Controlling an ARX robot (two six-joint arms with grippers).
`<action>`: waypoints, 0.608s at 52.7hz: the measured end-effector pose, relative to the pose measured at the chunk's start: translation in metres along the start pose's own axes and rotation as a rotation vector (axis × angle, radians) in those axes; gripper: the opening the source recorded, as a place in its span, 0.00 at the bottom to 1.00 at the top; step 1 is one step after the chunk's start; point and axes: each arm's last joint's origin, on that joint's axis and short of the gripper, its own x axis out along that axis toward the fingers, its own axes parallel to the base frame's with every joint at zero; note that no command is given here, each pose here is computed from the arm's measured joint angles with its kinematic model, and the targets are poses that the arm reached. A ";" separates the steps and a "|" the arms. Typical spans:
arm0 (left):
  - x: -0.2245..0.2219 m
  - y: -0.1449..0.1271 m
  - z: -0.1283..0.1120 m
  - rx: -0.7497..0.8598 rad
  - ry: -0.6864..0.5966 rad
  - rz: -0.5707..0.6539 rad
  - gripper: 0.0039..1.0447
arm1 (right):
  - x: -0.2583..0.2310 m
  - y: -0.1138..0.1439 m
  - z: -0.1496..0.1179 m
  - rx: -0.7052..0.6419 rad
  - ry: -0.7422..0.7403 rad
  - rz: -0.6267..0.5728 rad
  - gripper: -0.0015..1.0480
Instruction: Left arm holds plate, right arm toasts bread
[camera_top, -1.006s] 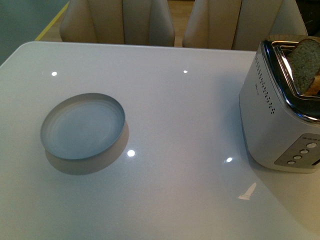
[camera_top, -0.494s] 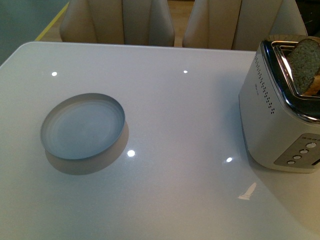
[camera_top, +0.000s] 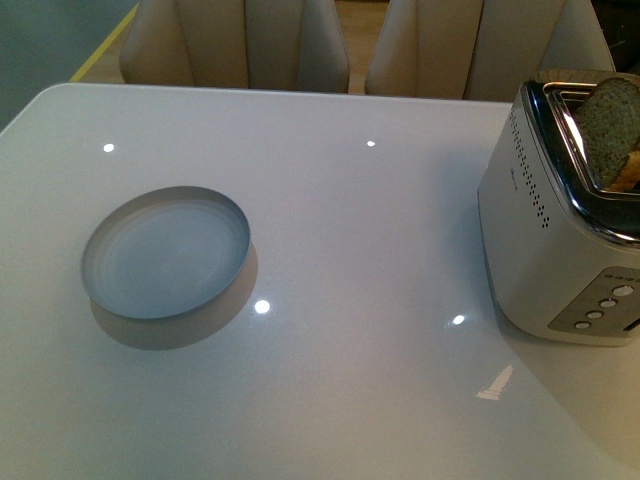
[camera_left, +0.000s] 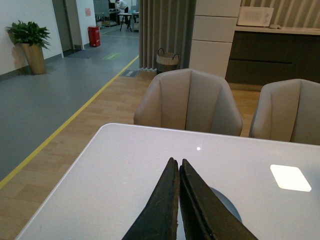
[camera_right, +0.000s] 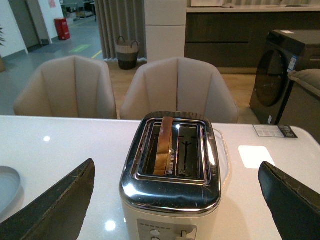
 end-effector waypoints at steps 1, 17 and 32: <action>0.000 0.000 0.000 0.000 0.000 0.000 0.03 | 0.000 0.000 0.000 0.000 0.000 0.000 0.91; -0.014 0.000 -0.003 0.000 0.009 0.000 0.03 | 0.000 0.000 0.000 0.000 0.000 0.000 0.91; -0.015 0.000 -0.003 0.000 0.005 0.000 0.03 | 0.000 0.000 0.000 0.000 0.000 0.000 0.91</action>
